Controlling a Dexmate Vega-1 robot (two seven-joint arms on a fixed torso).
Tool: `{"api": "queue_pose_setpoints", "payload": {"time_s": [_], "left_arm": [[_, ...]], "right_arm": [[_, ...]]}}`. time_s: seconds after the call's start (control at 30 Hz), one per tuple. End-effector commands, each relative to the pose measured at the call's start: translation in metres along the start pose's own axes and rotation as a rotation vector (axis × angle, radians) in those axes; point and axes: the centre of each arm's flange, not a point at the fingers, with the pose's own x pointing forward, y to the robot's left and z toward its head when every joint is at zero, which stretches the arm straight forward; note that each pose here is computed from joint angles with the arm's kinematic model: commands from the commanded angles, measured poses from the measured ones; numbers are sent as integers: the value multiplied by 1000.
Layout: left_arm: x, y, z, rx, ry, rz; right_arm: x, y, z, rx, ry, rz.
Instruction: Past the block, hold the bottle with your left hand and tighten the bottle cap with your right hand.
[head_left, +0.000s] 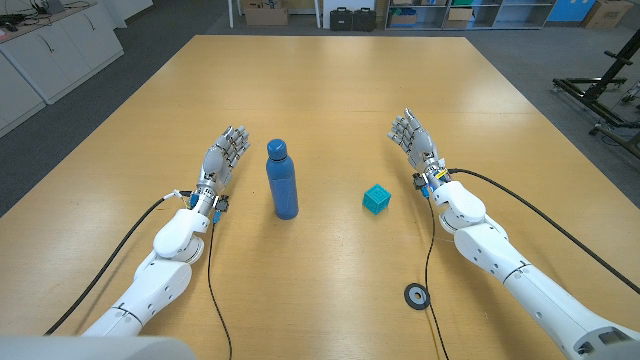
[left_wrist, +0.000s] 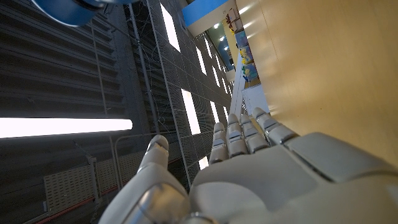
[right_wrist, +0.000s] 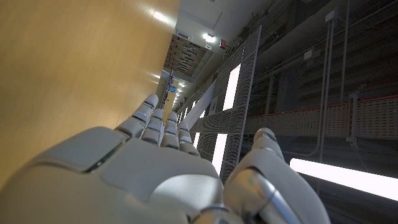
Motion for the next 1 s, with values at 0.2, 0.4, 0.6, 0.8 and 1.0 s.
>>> {"api": "queue_pose_setpoints", "payload": {"time_s": [0.2, 0.4, 0.6, 0.8, 1.0], "left_arm": [[-18, -1, 3, 4, -18, -2], [-29, -3, 9, 23, -36, -3], [-35, -2, 12, 38, -41, -4], [-39, -4, 11, 44, -43, -16], [-44, -7, 9, 45, -45, -28]], "right_arm": [[5, 7, -3, -4, 13, 5], [5, 7, -2, -6, 14, 3], [5, 7, -1, -9, 8, 2], [6, 7, -2, -6, 9, 2], [7, 9, -2, -3, 11, 4]]}}
